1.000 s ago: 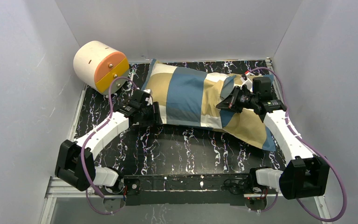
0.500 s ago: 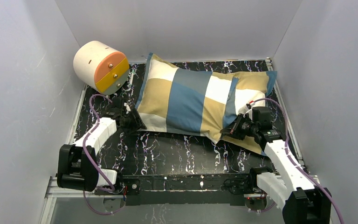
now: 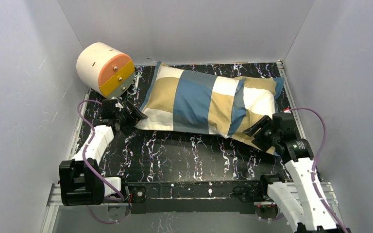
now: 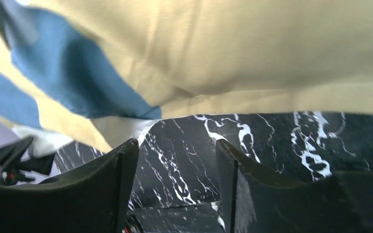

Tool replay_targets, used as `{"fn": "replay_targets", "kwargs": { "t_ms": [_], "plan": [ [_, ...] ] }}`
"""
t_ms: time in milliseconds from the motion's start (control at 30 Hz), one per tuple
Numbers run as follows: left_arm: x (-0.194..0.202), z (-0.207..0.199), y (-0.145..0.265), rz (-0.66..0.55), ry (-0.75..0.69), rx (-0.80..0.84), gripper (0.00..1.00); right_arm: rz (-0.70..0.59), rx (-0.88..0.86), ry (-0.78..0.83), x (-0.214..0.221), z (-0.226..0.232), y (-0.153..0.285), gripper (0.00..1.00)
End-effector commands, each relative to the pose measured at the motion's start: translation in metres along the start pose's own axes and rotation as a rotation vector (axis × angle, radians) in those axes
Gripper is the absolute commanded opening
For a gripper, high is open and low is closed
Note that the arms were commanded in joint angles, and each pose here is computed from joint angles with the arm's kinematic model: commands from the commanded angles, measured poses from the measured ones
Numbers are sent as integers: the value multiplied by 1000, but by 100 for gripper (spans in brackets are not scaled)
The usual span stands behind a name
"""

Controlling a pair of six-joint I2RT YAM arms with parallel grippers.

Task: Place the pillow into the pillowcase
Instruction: Turn over the pillow at the center of the board.

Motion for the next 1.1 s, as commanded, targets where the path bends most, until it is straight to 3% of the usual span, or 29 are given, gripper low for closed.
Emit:
{"fn": "replay_targets", "kwargs": {
  "t_ms": [0,100,267,367,600,733,933,1067],
  "plan": [
    [-9,-4,4,-82,111,79,79,-186,160,-208,-4,-25,9,65],
    [-11,1,1,-118,223,102,79,-294,192,-308,-9,-34,12,66],
    [-13,10,-10,-156,352,155,79,-365,167,-451,-10,-43,-3,70],
    [-19,9,-18,-186,358,196,80,-403,113,-430,-14,-44,-12,78],
    [-21,14,-33,-225,439,235,79,-514,33,-488,-18,-57,-25,75],
    [-26,12,-39,-231,441,263,71,-530,26,-519,-19,-59,-31,74],
    [-34,9,-37,-263,424,265,47,-513,50,-600,-12,-70,-40,72],
    [-37,5,-38,-267,422,270,48,-491,55,-659,-4,-81,-42,73]
  ]
}}
Point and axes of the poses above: each gripper's point midway between its finger pads, its own y axis back along the fingers, its own z axis along the line the jaws close on, x = y × z, the point moved 8 cm from there along y, back along the fingers, and after that the axes turned 9 degrees about -y, right-handed, at the moved point
